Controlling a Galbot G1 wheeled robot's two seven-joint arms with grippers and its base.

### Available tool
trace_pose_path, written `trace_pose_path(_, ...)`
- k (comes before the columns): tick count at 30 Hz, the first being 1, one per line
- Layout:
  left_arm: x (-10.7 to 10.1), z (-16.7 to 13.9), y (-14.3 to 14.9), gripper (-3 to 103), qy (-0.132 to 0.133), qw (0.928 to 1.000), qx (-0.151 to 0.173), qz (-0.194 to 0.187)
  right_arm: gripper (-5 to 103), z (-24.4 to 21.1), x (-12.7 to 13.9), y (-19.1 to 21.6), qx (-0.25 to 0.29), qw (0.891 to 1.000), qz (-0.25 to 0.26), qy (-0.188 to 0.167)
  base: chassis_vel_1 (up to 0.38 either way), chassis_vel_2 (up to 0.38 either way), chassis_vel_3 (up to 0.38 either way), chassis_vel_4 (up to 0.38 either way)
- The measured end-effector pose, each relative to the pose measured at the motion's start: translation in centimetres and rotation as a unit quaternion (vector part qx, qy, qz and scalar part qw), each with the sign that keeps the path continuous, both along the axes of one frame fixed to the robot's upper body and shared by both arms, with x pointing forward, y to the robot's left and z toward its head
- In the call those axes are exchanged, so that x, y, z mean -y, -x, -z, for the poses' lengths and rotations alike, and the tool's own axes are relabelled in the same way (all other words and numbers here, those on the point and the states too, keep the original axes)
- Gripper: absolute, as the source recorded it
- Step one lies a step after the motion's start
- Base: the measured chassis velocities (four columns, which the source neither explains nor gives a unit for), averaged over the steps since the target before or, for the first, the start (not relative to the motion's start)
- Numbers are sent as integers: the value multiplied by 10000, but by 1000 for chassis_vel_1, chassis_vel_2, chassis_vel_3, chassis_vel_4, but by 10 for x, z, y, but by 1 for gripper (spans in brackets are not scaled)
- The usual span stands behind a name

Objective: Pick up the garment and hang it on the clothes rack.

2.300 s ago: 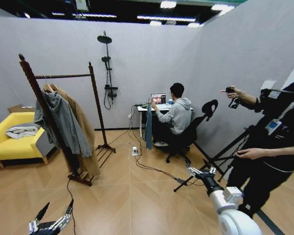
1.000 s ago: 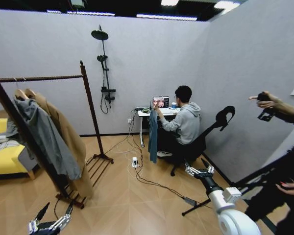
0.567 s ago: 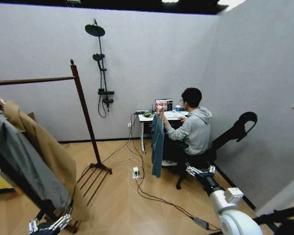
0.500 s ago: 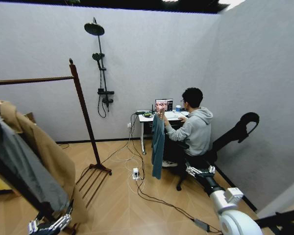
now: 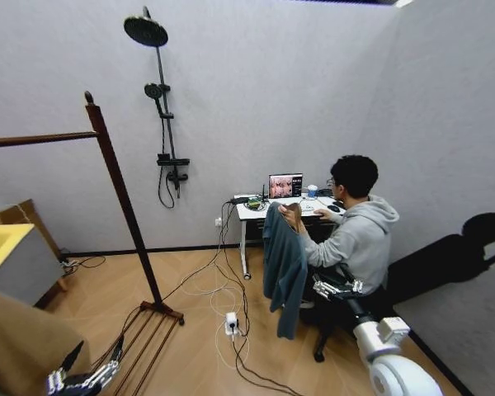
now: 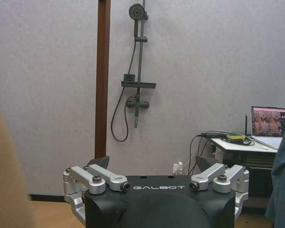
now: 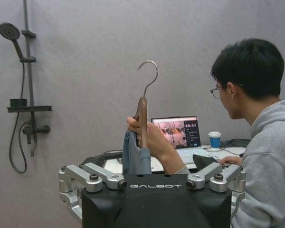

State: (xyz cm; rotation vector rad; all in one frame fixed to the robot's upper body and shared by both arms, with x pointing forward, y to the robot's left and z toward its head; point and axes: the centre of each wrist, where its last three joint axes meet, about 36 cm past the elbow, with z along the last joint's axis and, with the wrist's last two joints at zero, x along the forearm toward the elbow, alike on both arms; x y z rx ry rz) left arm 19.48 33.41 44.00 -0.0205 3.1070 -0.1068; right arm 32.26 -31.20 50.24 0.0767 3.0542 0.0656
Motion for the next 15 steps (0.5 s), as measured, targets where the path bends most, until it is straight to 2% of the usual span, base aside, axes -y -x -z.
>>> trace_pose_path(6,0,0,0,100,0,10000,1,-1,100,-17,4,-2,0,9998,196,73,-271,255,249,-268)
trace_pose_path(9,0,0,0,100,0,10000,0,0,100,-27,15,-11,43,9998,153,128,-100,114,29,0)
trace_pose_path(12,0,0,0,100,1,10000,0,2,100,-39,40,-39,226,9987,48,446,23,-24,-35,31)
trace_pose_path(15,0,0,0,100,0,10000,-1,0,100,-52,53,-57,323,9974,-87,632,78,-80,-51,81)
